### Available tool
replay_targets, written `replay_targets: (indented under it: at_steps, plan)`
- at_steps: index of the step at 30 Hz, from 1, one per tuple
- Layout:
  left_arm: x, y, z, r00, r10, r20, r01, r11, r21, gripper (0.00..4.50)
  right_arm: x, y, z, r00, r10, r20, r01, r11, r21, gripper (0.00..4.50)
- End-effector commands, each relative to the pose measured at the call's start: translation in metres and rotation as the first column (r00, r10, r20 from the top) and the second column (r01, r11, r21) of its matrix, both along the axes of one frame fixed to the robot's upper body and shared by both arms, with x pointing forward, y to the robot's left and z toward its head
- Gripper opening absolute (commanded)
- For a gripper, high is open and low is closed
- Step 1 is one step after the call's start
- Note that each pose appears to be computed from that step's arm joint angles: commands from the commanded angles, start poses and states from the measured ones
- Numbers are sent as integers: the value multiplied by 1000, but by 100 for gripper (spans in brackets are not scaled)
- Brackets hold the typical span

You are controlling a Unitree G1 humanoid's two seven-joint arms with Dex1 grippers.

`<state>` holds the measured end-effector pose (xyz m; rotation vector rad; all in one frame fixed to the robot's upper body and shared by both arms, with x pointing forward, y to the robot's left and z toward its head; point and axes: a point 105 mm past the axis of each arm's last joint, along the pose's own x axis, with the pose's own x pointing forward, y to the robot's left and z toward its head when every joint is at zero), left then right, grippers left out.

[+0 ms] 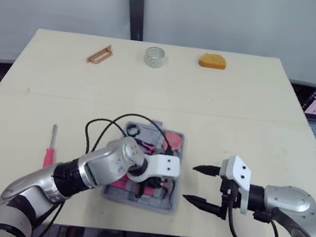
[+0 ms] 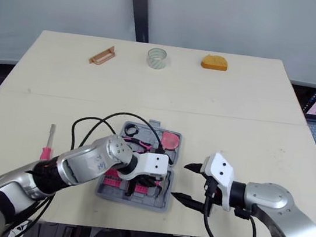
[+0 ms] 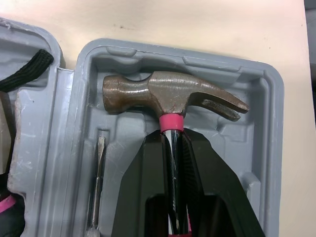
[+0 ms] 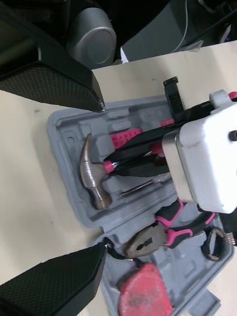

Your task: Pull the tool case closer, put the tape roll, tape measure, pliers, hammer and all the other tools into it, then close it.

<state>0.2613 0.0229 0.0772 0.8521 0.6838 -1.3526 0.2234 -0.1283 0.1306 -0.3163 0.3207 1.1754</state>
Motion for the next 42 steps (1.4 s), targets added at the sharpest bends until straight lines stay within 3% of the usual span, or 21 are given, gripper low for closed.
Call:
replay_targets:
  at_steps: [1,27,34,42]
  plan:
    - [-1,-4,4,1000,-19,25,19,1000,-8,1,-1,0,10,999,17,39,-18,1000,5,450]
    - [0,-3,-6,996,-67,62,64,997,41,1,-4,4,8,999,23,34,-24,1000,15,450]
    - [-2,-4,-4,995,-74,61,72,997,34,334,-4,4,8,999,23,34,-24,1000,15,450]
    - [-7,-6,-2,996,-76,48,75,997,22,334,-4,4,7,999,28,30,-28,999,14,450]
